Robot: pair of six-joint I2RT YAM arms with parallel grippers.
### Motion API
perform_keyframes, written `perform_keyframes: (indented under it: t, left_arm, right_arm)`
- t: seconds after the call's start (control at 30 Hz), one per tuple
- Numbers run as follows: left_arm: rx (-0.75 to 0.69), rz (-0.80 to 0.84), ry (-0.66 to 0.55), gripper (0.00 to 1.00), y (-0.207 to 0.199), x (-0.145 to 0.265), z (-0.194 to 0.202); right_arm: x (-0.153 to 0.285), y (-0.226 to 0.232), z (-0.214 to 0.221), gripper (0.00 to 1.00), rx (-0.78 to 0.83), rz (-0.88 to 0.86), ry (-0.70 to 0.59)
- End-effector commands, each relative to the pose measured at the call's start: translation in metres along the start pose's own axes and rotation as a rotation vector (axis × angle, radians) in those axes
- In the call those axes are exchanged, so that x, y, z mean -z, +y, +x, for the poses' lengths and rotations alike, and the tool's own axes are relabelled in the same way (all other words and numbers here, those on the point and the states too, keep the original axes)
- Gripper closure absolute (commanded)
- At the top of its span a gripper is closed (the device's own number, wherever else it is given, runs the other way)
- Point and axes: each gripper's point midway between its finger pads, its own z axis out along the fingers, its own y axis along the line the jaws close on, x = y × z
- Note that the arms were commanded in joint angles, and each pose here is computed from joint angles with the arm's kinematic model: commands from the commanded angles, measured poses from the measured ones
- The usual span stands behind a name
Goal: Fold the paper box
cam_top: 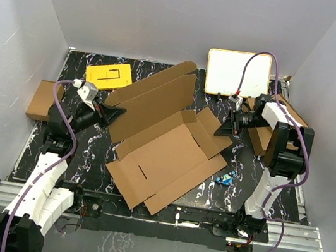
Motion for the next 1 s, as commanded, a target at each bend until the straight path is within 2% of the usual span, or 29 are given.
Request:
perform_keyframes:
  t: [0.0,0.27,0.5,0.63,0.77,0.97]
  left_arm:
    - [0.011,0.018,-0.011,1.00,-0.008,-0.003,-0.018]
    - [0.113,0.007,-0.038,1.00,-0.011,-0.005,-0.031]
    - [-0.031,0.039,-0.054,1.00,-0.007,-0.011,-0.037]
    - [-0.150,0.046,-0.045,1.00,0.000,-0.014,-0.035]
    - [-0.173,0.065,-0.015,1.00,0.001,-0.016,-0.033]
    - [-0.191,0.089,-0.042,1.00,-0.008,-0.014,-0.041]
  right_arm:
    - [0.007,0.018,-0.020,0.87,0.117,-0.008,-0.053]
    - [0.007,0.012,-0.024,0.88,0.110,0.026,-0.064]
    - [0.009,0.009,-0.030,0.84,0.128,0.059,-0.068]
    - [0.014,0.012,-0.037,0.74,0.165,0.083,-0.067]
    - [0.025,0.015,-0.053,0.59,0.236,0.135,-0.071]
    - [0.035,0.031,-0.080,0.41,0.352,0.166,-0.121]
